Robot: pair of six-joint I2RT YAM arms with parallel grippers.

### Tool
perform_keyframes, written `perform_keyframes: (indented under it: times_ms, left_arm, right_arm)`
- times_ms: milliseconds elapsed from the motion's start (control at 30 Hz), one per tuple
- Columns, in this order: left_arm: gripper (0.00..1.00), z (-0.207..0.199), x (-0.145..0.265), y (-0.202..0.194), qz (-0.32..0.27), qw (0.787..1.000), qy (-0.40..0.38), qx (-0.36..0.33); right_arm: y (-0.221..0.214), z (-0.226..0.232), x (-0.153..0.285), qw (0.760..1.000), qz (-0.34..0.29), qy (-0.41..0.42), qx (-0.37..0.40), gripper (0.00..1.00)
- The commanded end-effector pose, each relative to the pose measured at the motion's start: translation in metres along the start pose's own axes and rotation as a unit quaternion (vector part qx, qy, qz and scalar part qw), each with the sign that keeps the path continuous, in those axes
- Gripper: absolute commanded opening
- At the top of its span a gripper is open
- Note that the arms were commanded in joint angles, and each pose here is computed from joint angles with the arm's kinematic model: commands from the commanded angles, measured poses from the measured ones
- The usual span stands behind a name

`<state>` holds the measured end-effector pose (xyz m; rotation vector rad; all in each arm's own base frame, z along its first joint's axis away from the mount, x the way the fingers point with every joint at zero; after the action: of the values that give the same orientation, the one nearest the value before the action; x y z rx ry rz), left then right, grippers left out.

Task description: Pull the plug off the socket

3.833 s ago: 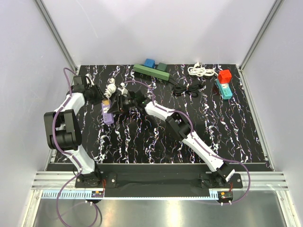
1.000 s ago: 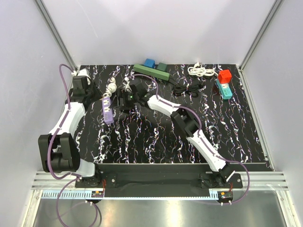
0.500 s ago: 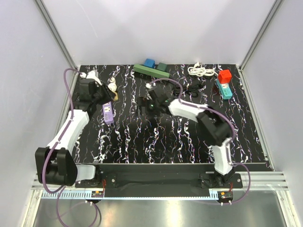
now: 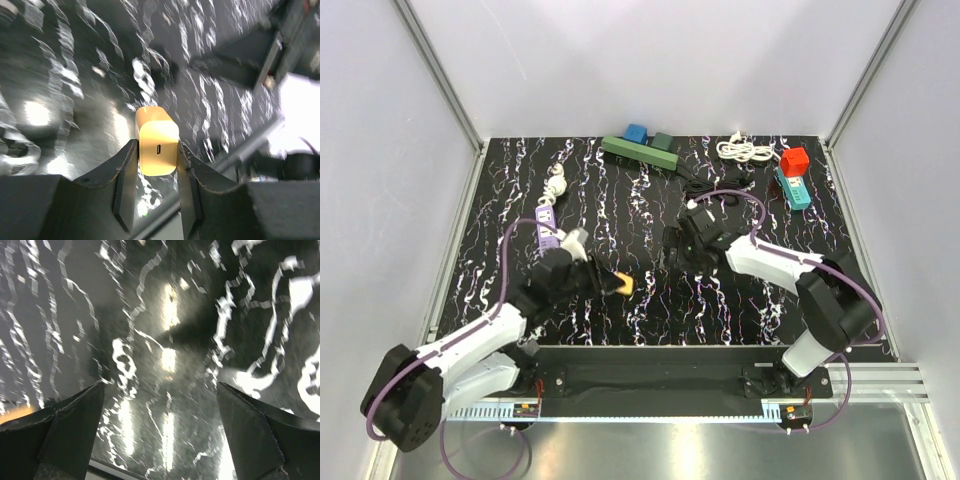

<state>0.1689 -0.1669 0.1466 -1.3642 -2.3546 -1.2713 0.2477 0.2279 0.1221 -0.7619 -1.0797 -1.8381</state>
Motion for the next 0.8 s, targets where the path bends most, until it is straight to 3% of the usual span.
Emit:
perform_keyframes:
  times_ms: [0,233,767]
  left_arm:
    - [0.00,-0.039,-0.004,-0.002,-0.033,0.991,-0.129,0.005]
    - [0.00,-0.049,-0.011,-0.042,0.009,0.985,-0.172,-0.006]
    - [0.01,-0.001,-0.010,-0.084,0.055,0.994,-0.088,-0.009]
  right_arm:
    - [0.002,0.002,0.018,1.000,-0.017,0.010,-0.008,1.00]
    - [-0.001,0.003,0.033,0.999,-0.017,0.035,-0.008,1.00]
    - [-0.003,0.010,0.045,0.998,-0.006,0.066,0.002,1.00]
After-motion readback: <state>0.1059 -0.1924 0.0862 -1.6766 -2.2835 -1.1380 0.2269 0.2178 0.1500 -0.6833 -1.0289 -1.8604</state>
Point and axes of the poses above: each gripper's point midway between its finger pads, its own x axis back along the fingers, its own z axis along the line the jaws close on, y = z × x, the point moved 8 cm from there along x, back along the fingers, and after that the axes turned 7 degrees about -x, right-handed, at the moved point
